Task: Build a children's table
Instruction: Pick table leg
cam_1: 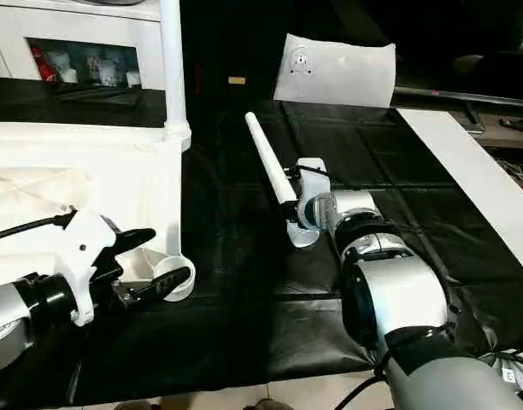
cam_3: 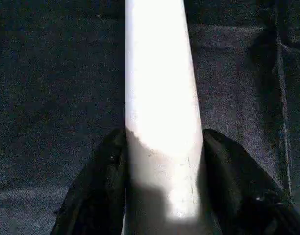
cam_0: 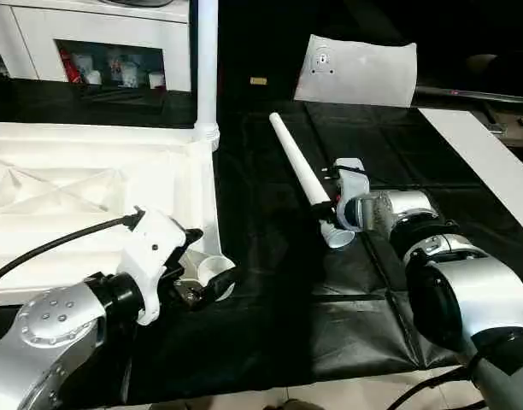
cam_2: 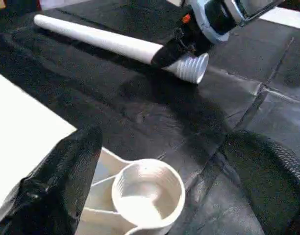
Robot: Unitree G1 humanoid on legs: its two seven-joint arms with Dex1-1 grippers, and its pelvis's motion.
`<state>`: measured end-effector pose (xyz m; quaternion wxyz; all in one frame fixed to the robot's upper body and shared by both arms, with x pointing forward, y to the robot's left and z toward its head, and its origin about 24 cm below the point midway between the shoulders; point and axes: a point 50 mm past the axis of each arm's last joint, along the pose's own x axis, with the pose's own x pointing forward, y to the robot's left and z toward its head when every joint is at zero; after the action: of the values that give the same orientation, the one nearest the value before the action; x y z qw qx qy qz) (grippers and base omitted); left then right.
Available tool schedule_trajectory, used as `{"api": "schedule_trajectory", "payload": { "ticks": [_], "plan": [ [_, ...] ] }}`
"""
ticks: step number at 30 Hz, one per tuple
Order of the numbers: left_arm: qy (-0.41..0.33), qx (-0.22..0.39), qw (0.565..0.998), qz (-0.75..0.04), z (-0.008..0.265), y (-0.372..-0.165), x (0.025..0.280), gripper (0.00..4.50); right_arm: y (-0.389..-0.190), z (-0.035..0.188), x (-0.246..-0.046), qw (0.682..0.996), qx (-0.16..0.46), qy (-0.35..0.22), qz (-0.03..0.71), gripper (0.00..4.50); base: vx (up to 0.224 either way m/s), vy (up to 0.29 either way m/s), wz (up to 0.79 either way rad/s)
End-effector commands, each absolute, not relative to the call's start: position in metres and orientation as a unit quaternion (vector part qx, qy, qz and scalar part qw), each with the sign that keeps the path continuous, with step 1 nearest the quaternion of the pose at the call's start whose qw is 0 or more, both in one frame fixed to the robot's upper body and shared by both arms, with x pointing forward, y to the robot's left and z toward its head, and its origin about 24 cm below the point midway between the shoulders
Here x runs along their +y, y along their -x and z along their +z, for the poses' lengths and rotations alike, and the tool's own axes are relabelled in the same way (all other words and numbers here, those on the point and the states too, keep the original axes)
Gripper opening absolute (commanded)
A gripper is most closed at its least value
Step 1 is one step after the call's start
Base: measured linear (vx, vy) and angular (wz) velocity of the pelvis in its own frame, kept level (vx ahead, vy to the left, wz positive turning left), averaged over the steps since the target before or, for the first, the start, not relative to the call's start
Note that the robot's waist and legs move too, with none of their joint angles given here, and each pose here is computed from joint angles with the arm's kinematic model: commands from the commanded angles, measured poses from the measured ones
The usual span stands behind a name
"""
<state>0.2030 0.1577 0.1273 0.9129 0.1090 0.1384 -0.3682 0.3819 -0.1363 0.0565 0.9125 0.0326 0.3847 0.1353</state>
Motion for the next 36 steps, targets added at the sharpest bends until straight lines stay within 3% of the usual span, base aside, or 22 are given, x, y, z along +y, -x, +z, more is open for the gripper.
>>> {"api": "schedule_trajectory", "payload": {
  "ticks": [1,3,4,5,10,12,14,18,19,21,22,24,25,29,33,36],
  "plan": [
    [-0.119,0.117,0.920,-0.356,0.130,-0.209,0.157,4.50,-0.386,0.061,-0.146,0.923,0.360,-0.047,0.123,1.91,0.000,0.000,0.00],
    [-0.124,0.099,0.933,-0.323,0.134,-0.217,0.160,4.50,-0.392,0.071,-0.147,0.936,0.321,-0.076,0.125,1.91,0.000,0.000,0.00],
    [-0.122,0.083,0.949,-0.280,0.137,-0.229,0.164,4.50,-0.399,0.086,-0.149,0.950,0.252,-0.130,0.130,1.91,0.000,0.000,0.00],
    [-0.118,0.079,0.952,-0.270,0.137,-0.234,0.165,4.50,-0.401,0.091,-0.149,0.953,0.227,-0.144,0.138,1.91,0.000,0.000,0.00],
    [-0.051,0.058,0.963,-0.257,0.145,-0.256,0.159,4.50,-0.401,0.105,-0.156,0.947,0.142,-0.222,0.185,1.91,0.000,0.000,0.00],
    [-0.025,0.049,0.964,-0.261,0.150,-0.264,0.153,4.50,-0.395,0.112,-0.157,0.936,0.090,-0.260,0.221,1.91,0.000,0.000,0.00],
    [0.002,0.038,0.965,-0.259,0.154,-0.276,0.146,4.50,-0.377,0.121,-0.154,0.916,0.020,-0.286,0.280,1.91,0.000,0.000,0.00],
    [0.028,0.024,0.966,-0.257,0.159,-0.287,0.140,4.50,-0.359,0.118,-0.150,0.914,0.002,-0.275,0.298,1.91,0.000,0.000,0.00],
    [0.041,0.017,0.963,-0.264,0.163,-0.292,0.135,4.50,-0.346,0.117,-0.146,0.912,-0.035,-0.257,0.317,1.91,0.000,0.000,0.00],
    [0.050,0.013,0.961,-0.272,0.165,-0.294,0.132,4.50,-0.340,0.116,-0.145,0.911,-0.042,-0.254,0.322,1.91,0.000,0.000,0.00],
    [0.066,0.010,0.956,-0.285,0.168,-0.298,0.127,4.50,-0.327,0.115,-0.140,0.894,-0.035,-0.271,0.355,1.91,0.000,0.000,0.00],
    [0.076,0.011,0.953,-0.293,0.169,-0.299,0.125,4.50,-0.320,0.115,-0.138,0.882,-0.032,-0.285,0.373,1.91,0.000,0.000,0.00],
    [0.097,0.014,0.946,-0.310,0.171,-0.300,0.120,4.50,-0.308,0.117,-0.135,0.856,-0.028,-0.319,0.406,1.91,0.000,0.000,0.00],
    [0.175,0.000,0.923,-0.343,0.181,-0.302,0.110,4.50,-0.280,0.120,-0.125,0.810,-0.014,-0.358,0.464,1.91,0.000,0.000,0.00],
    [0.244,-0.005,0.883,-0.400,0.189,-0.302,0.099,4.50,-0.262,0.122,-0.116,0.790,0.000,-0.354,0.500,1.91,0.000,0.000,0.00],
    [0.244,-0.001,0.879,-0.410,0.189,-0.302,0.096,4.50,-0.256,0.124,-0.115,0.785,0.007,-0.349,0.511,1.91,0.000,0.000,0.00]
  ]
}}
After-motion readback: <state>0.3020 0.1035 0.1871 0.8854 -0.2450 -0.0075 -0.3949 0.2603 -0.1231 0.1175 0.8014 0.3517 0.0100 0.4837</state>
